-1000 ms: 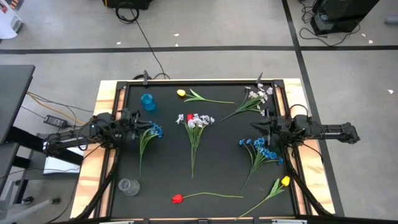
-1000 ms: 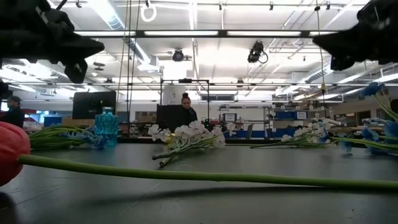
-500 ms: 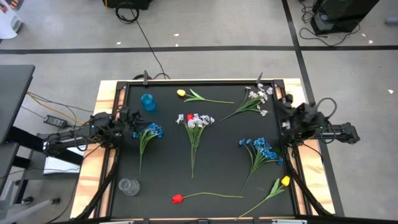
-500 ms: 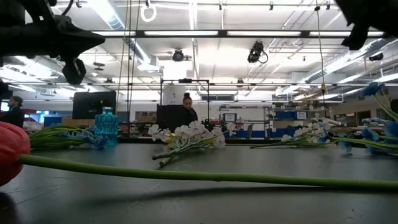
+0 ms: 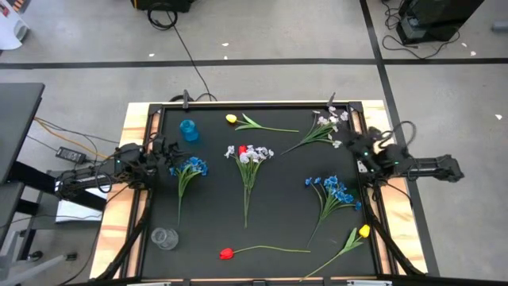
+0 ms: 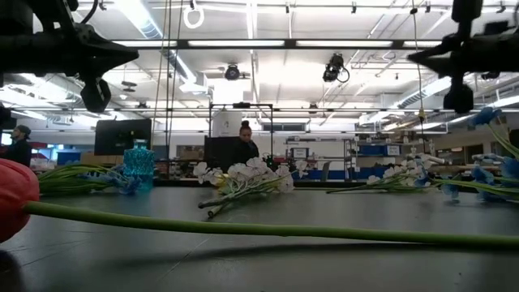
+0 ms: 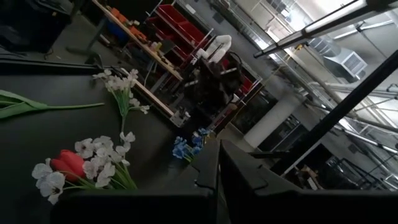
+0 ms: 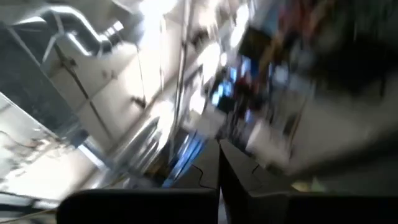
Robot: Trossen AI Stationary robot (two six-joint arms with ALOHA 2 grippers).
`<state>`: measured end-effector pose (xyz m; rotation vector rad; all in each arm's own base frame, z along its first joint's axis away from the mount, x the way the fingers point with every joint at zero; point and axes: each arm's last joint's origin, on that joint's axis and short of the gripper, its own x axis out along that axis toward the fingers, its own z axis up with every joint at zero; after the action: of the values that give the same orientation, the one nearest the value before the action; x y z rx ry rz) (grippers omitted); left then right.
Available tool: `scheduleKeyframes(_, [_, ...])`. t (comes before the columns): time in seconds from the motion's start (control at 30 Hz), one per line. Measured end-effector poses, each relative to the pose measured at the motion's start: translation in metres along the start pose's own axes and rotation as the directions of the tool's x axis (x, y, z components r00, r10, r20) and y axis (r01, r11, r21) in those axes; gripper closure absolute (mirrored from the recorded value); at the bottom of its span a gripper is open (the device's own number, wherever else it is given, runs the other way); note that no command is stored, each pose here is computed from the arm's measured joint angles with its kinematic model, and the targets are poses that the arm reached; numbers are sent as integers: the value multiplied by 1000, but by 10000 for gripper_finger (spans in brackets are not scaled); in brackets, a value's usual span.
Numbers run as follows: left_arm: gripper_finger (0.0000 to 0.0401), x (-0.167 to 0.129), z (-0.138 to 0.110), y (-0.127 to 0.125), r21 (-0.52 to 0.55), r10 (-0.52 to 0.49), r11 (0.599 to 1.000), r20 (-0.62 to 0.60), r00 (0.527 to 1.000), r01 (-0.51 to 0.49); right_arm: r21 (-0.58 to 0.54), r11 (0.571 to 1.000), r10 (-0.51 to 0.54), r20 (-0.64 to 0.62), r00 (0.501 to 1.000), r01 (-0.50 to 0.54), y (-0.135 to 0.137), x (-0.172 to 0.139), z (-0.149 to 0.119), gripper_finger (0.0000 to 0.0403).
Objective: Sort flowers into vase by color
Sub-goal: Put the right white flowers into the blue vase
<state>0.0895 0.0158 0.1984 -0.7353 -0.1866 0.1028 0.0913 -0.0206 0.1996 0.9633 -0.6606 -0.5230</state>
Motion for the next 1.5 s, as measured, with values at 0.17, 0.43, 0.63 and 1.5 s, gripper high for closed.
scheduleKeyframes(0.17, [378, 0, 0, 0, 19, 12, 1000, 11, 1000, -12, 69, 996, -53, -79, 996, 58, 3, 10, -10, 392])
scheduleKeyframes(0.43, [378, 3, -2, 4, 6, 78, 997, 10, 997, -78, -36, 975, -224, -73, 972, 221, 30, 49, -14, 393])
scheduleKeyframes(0.63, [378, 7, -5, 8, 22, 121, 992, -24, 992, -121, -177, 984, -49, -85, 995, 33, 67, 91, -15, 390])
scheduleKeyframes(1.5, [378, 8, -5, 9, 61, 153, 987, -14, 988, -152, -42, 616, -742, -367, 562, 787, -19, 185, -30, 232])
